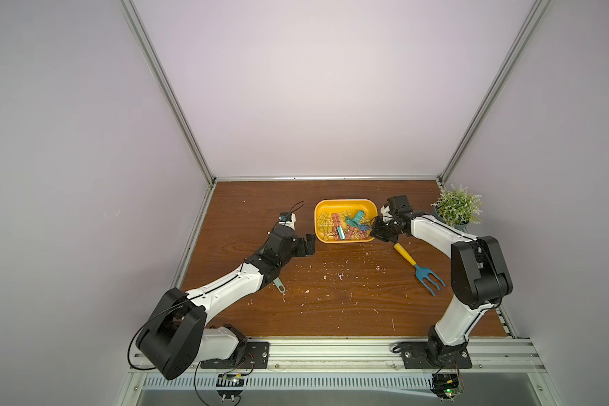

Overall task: Take out the binder clips from the storage box
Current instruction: Move the storage box to the center of the board.

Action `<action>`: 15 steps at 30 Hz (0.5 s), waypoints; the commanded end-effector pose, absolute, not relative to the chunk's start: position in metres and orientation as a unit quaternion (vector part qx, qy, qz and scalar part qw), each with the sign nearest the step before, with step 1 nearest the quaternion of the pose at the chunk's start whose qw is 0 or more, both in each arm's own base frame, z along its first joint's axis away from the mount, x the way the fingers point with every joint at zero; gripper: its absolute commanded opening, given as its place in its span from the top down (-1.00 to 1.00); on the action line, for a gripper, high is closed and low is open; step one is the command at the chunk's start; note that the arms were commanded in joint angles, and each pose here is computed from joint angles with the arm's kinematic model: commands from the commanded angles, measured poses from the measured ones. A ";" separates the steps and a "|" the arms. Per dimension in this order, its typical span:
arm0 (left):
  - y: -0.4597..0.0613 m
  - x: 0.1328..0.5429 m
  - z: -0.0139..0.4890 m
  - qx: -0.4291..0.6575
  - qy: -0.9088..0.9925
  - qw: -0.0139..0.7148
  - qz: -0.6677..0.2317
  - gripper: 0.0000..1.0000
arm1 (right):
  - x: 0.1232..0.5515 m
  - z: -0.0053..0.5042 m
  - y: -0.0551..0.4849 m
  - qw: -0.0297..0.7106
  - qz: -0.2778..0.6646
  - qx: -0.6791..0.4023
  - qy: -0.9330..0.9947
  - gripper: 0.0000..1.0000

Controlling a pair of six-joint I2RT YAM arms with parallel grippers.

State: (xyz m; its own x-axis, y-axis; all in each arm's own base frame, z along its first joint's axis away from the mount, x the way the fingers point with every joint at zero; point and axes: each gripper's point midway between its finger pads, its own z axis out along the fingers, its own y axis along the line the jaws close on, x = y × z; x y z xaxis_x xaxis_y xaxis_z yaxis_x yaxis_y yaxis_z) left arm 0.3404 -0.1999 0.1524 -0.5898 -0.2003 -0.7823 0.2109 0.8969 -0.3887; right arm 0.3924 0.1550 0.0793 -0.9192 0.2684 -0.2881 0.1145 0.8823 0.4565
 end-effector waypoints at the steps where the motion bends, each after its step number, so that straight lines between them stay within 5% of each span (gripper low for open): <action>1: -0.198 0.334 0.154 -0.001 0.862 0.445 -0.244 -1.00 | 0.371 0.112 0.180 0.178 0.274 0.054 0.943 1.00; 15: -0.191 0.313 0.144 -0.010 0.863 0.434 -0.261 -0.99 | 0.312 0.092 0.205 0.130 0.228 0.020 0.965 0.86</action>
